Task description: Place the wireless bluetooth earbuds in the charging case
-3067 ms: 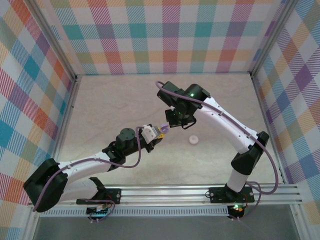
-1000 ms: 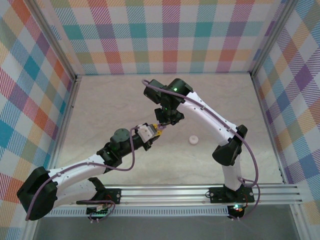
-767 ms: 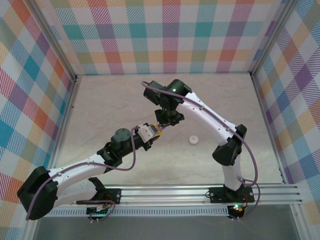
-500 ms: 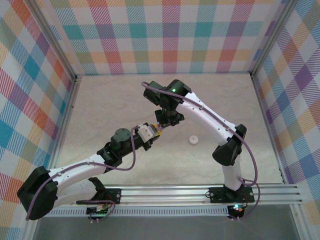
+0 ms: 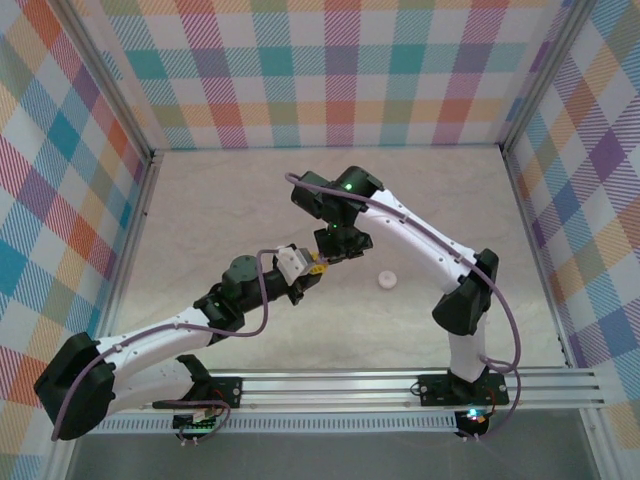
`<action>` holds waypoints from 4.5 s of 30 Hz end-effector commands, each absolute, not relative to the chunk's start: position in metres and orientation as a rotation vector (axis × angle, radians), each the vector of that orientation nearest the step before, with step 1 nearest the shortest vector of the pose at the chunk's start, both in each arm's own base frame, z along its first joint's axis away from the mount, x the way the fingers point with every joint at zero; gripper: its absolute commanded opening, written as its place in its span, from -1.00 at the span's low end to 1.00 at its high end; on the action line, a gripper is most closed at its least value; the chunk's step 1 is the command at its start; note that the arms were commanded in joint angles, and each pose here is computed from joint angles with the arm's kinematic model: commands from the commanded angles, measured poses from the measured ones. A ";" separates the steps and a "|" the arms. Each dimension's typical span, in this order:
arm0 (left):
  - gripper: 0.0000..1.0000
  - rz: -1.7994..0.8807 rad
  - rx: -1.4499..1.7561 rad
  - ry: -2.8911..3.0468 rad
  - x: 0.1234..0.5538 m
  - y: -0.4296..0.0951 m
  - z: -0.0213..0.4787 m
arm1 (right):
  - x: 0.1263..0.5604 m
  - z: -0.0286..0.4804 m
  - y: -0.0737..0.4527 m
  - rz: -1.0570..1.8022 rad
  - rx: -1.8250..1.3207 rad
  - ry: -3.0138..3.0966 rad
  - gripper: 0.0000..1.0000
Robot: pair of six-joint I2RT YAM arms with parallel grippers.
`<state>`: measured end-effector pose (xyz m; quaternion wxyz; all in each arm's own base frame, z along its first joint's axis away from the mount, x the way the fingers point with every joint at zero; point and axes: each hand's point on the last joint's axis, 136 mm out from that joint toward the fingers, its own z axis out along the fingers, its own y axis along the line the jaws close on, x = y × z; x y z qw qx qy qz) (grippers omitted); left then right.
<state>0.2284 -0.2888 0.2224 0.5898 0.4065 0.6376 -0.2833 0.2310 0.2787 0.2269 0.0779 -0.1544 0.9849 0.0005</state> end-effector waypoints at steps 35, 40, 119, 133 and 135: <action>-1.00 -0.837 0.886 1.427 0.220 -0.287 0.254 | 0.218 0.291 0.294 0.492 -0.491 2.755 -0.43; -1.00 -0.750 0.889 1.510 0.224 -0.271 0.242 | 0.233 0.279 0.267 0.554 -0.325 2.779 -0.41; -1.00 -0.695 0.834 1.599 0.191 -0.219 0.219 | 0.105 0.072 0.239 0.066 -0.127 3.290 -0.82; -1.00 -0.671 0.859 1.283 0.218 -0.260 0.277 | 0.225 0.299 0.245 0.664 0.113 2.626 -0.88; -1.00 -0.629 0.855 1.258 0.226 -0.266 0.282 | 0.228 0.308 0.251 0.712 0.127 2.595 -0.88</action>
